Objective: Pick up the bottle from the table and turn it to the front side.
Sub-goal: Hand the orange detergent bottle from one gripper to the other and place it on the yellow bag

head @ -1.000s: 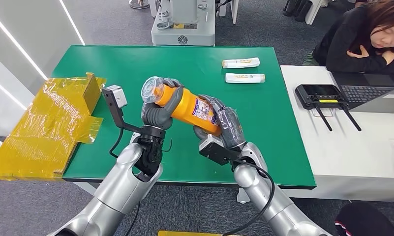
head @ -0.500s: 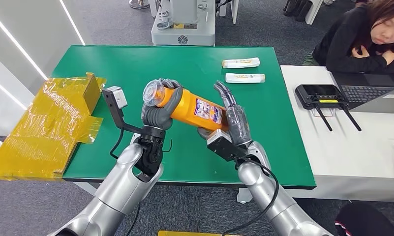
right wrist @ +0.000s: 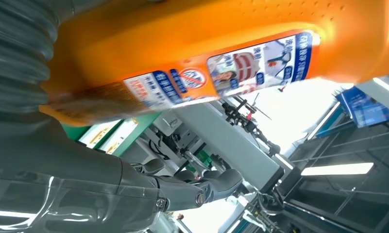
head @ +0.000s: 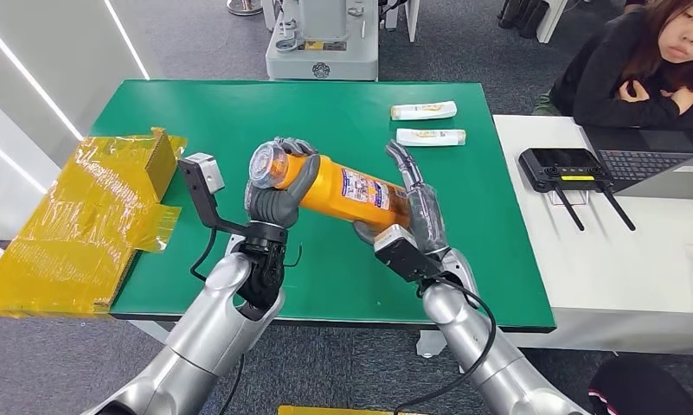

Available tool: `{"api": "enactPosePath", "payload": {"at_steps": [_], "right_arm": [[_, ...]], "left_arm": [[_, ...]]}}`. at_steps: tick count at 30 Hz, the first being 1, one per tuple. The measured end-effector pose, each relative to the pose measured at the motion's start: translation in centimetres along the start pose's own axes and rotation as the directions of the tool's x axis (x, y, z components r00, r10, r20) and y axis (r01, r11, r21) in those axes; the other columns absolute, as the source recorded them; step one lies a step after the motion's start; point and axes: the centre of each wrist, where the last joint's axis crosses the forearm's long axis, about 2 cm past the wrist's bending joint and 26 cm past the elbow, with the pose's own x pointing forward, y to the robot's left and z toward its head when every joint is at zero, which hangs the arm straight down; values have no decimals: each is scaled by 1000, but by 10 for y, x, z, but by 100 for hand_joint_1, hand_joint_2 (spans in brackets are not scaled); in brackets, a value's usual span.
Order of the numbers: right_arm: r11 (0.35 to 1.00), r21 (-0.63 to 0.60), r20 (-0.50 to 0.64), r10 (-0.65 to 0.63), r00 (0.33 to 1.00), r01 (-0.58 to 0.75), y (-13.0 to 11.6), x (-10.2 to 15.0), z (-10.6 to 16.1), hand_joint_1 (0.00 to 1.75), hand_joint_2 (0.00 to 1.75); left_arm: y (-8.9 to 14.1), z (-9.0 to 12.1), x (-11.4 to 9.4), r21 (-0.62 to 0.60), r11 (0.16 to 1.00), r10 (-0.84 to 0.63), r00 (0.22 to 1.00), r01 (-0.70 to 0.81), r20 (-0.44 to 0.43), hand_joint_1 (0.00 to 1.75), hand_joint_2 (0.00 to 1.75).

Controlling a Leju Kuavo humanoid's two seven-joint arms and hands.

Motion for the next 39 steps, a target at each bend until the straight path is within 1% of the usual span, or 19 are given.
{"api": "enactPosePath", "payload": {"at_steps": [3, 6, 9, 12, 15, 20, 23, 25, 30, 35, 37, 39], "right_arm": [[1000, -28, 0, -5, 1000, 5, -4, -2, 1, 0, 175], [998, -55, 9, -11, 1000, 12, -9, -2, 3, 0, 175], [997, -73, 26, -26, 999, 28, -11, 2, 7, 0, 175], [995, -86, 46, -40, 998, 44, -13, 8, 11, 0, 175], [994, -93, 62, -48, 997, 53, -14, 15, 14, 0, 175], [994, -98, 79, -51, 996, 59, -16, 22, 20, 0, 175], [993, -100, 87, -53, 995, 62, -16, 25, 24, 0, 175], [993, -101, 92, -55, 994, 64, -16, 27, 27, 0, 175], [992, -109, 110, -57, 992, 69, -18, 33, 37, 0, 175], [991, -114, 124, -55, 991, 69, -22, 37, 50, 0, 175], [990, -120, 128, -59, 990, 74, -24, 38, 55, 0, 175], [988, -131, 130, -65, 989, 82, -26, 38, 63, 0, 175]], "left_arm": [[8, -2, 2, 38, 979, -204, 976, 201, 73, 175, 175], [20, -2, 3, 86, 904, -426, 896, 418, 126, 175, 175], [33, -2, 4, 95, 824, -567, 813, 559, 136, 175, 175], [43, -2, 3, 81, 762, -647, 751, 642, 132, 175, 175], [49, 1, 0, 65, 726, -687, 718, 685, 116, 175, 175], [53, 4, -3, 35, 681, -730, 676, 731, 101, 175, 175], [56, 4, -6, 6, 621, -780, 617, 784, 103, 175, 175], [59, 4, -7, -11, 550, -829, 548, 835, 112, 175, 175], [68, -1, -7, -26, 346, -928, 346, 938, 138, 175, 175], [78, -7, -3, -17, 166, -973, 166, 986, 162, 175, 175], [81, -10, -1, 0, 50, -981, 49, 999, 188, 175, 175], [86, -16, 5, 20, -87, -971, -89, 996, 222, 175, 175]]}}
